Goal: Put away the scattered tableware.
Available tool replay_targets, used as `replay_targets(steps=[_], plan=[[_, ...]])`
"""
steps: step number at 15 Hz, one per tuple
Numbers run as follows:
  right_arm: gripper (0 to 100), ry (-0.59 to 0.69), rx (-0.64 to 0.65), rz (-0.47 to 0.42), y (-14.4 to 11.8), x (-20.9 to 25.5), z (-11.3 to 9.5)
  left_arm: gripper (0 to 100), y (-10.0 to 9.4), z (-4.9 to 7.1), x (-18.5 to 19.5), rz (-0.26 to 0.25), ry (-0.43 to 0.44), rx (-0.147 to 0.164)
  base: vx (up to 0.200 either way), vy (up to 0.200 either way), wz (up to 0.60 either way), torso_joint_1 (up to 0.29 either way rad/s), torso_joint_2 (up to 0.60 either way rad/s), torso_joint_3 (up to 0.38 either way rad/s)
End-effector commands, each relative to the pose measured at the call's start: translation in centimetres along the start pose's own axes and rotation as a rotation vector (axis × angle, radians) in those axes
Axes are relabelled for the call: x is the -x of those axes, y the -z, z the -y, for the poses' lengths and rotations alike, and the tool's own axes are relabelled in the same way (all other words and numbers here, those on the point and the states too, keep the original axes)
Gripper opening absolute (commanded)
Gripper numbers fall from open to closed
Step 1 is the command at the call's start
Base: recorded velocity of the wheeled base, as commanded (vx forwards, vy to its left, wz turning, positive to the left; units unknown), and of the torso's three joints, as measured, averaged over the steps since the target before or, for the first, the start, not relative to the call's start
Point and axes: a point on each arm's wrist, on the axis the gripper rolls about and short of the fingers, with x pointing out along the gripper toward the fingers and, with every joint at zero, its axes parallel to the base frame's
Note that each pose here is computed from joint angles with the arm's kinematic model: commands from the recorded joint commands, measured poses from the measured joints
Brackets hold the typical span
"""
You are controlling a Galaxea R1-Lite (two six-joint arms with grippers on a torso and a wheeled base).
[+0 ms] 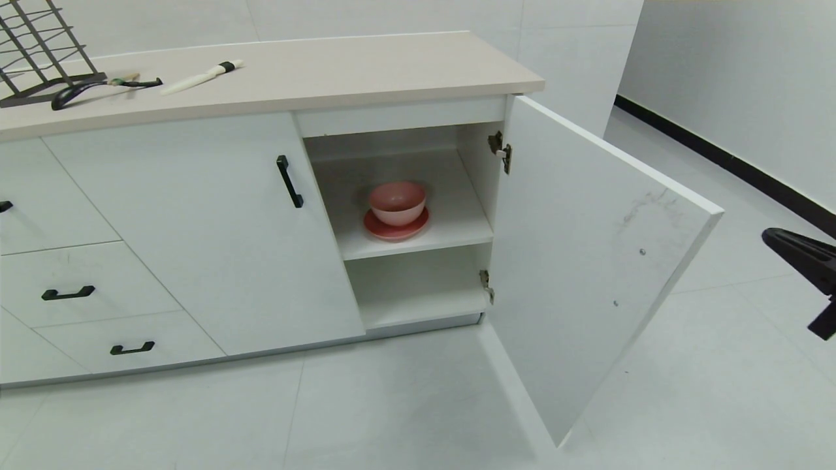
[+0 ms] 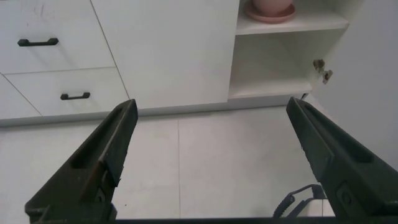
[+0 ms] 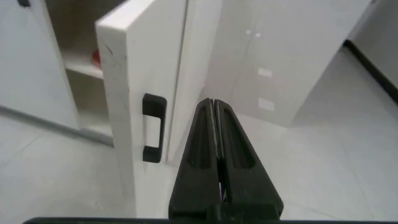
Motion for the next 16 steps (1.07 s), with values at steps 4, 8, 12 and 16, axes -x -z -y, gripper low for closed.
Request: replay_targets(steps=[4, 8, 12, 16], plan=[[0, -0.156, -0.033, -0.015, 2.3, -6.9, -0.2, 100, 0.0, 0.0, 0.0, 0.003, -0.003, -0.009, 0.0, 0.0, 0.0, 0.0, 0.0, 0.0], [0, -0.206, -0.042, -0.005, 2.4, -7.9, -1.2, 100, 0.0, 0.0, 0.0, -0.003, -0.004, 0.003, 0.0, 0.0, 0.0, 0.0, 0.0, 0.0], [0, -0.246, -0.047, 0.005, 2.3, -8.2, -2.2, 100, 0.0, 0.0, 0.0, -0.003, -0.004, 0.003, 0.0, 0.0, 0.0, 0.0, 0.0, 0.0], [0, -0.333, -0.062, 0.013, 2.4, -9.2, -4.3, 100, 0.0, 0.0, 0.0, -0.004, -0.004, 0.002, 0.0, 0.0, 0.0, 0.0, 0.0, 0.0]])
